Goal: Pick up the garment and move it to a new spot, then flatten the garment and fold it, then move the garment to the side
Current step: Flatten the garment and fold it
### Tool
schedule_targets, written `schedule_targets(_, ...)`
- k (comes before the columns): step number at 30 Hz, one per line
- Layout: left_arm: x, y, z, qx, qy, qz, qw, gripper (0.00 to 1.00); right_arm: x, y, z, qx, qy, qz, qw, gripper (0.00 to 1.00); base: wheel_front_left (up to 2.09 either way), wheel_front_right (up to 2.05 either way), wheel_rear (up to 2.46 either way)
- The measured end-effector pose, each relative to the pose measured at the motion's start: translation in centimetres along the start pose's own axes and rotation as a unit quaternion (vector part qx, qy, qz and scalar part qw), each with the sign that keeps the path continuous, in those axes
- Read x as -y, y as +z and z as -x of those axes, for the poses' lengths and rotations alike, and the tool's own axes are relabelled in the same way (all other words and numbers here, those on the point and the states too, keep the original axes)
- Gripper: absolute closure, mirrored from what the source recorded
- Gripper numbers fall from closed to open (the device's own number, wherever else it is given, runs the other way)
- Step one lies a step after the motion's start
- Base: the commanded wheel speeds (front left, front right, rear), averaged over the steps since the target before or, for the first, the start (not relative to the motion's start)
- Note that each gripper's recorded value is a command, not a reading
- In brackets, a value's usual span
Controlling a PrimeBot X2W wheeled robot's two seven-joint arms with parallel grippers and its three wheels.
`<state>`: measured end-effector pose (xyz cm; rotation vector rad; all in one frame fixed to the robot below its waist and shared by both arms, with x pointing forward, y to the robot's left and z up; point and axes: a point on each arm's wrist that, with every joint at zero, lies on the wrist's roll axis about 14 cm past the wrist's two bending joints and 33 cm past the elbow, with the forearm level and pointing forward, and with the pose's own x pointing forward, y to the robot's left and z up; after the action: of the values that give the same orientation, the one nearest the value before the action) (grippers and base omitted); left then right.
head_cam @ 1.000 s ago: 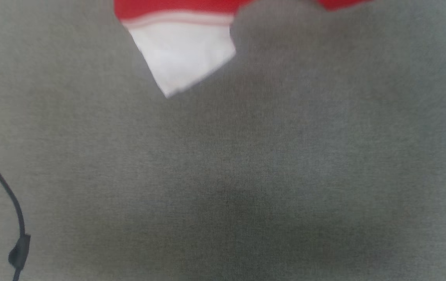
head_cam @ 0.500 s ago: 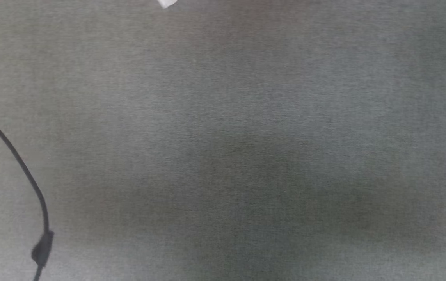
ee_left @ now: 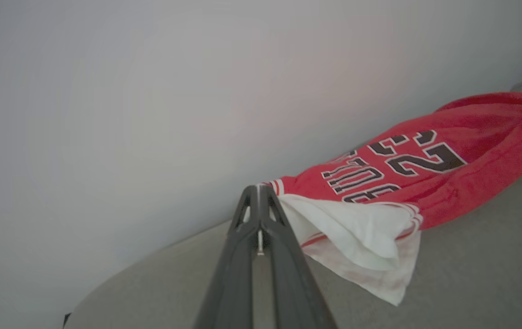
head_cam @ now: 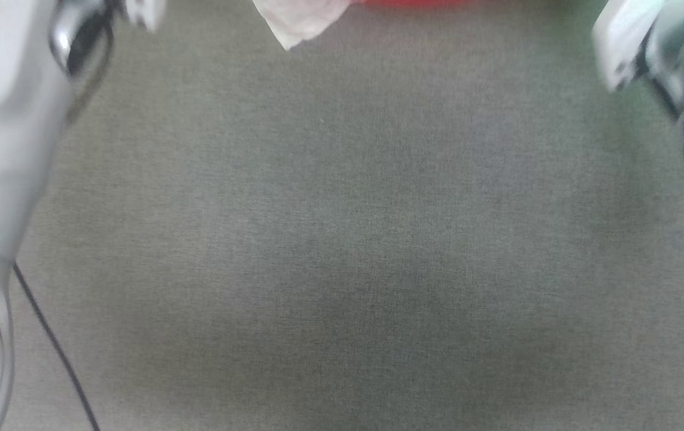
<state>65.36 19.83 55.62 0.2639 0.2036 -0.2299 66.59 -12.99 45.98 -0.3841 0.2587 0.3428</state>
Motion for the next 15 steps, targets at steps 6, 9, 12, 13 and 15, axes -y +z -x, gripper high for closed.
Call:
schedule_targets(6,1.5,-5.1,4.6,-0.102,-0.034,0.032,0.994,1.00,-2.9,-2.0,3.2,-0.041,0.044,-0.013,0.998,1.00,0.00,0.00,0.00)
schedule_targets(9,2.6,-7.7,7.4,-0.148,-0.053,0.048,0.986,1.00,-2.7,-2.8,5.0,-0.058,0.057,-0.022,0.996,1.00,0.00,0.00,0.00)
schedule_targets(12,3.8,-9.8,10.3,-0.188,-0.064,0.066,0.978,1.00,-2.2,-3.5,7.0,-0.076,0.069,-0.031,0.994,1.00,0.00,0.00,0.00)
schedule_targets(13,4.2,-10.4,11.3,-0.199,-0.068,0.075,0.975,1.00,-2.1,-3.8,7.6,-0.081,0.074,-0.033,0.993,1.00,0.00,0.00,0.00)
schedule_targets(15,4.9,-11.3,13.3,-0.216,-0.071,0.085,0.970,1.00,-2.0,-4.3,8.8,-0.092,0.082,-0.037,0.992,1.00,0.00,0.00,0.00)
